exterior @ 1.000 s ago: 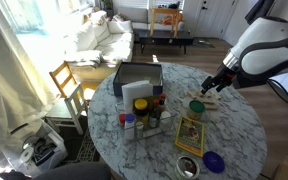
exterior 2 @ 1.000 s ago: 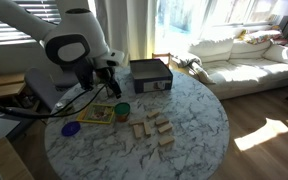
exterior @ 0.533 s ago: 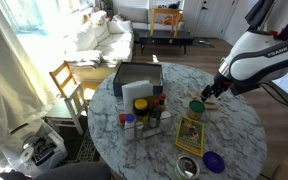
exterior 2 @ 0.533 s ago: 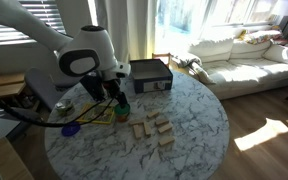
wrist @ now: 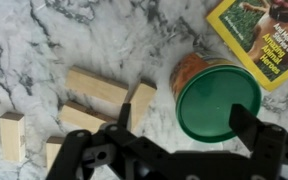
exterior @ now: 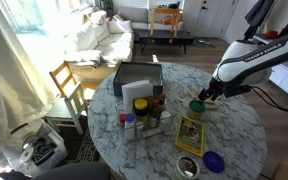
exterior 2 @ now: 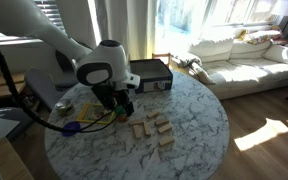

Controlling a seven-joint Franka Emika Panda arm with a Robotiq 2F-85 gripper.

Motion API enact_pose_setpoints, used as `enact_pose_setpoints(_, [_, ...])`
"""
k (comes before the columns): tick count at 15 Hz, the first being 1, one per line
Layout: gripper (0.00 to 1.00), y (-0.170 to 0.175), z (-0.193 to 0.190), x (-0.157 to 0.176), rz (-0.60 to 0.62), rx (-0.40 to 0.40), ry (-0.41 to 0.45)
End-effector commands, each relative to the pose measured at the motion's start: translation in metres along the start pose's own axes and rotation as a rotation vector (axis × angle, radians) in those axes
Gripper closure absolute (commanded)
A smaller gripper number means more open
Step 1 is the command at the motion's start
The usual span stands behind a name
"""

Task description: Take the lid off of the can then put the can on the lid

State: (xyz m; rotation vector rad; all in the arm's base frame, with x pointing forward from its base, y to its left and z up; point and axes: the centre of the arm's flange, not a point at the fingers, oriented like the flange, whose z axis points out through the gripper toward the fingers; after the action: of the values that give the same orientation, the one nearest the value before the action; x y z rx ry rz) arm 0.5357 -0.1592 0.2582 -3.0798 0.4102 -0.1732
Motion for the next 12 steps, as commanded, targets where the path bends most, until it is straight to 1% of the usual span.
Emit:
enact_pose_setpoints(1, [0.26,0.011,0.017,0.019,0.018,0.016,-0.039])
enact_pose_setpoints(2, [0.3,0.013,0.018,0.021,0.019,0.02,-0.045])
enact_pose_setpoints(3, [0.3,0.015,0.02,0.023,0.023,0.021,-0.047])
enact_pose_setpoints(4, [0.36,0.016,0.021,0.024,0.022,0.024,-0.051])
enact_pose_setpoints(5, [0.47,0.016,0.023,0.025,0.023,0.031,-0.059])
enact_pose_setpoints(7, [0.61,0.017,0.026,0.025,0.027,0.04,-0.077])
enact_pose_setpoints(9, [0.78,0.017,0.03,0.026,0.03,0.055,-0.097])
enact_pose_setpoints(12, [0.99,0.015,0.03,0.028,0.036,0.081,-0.117])
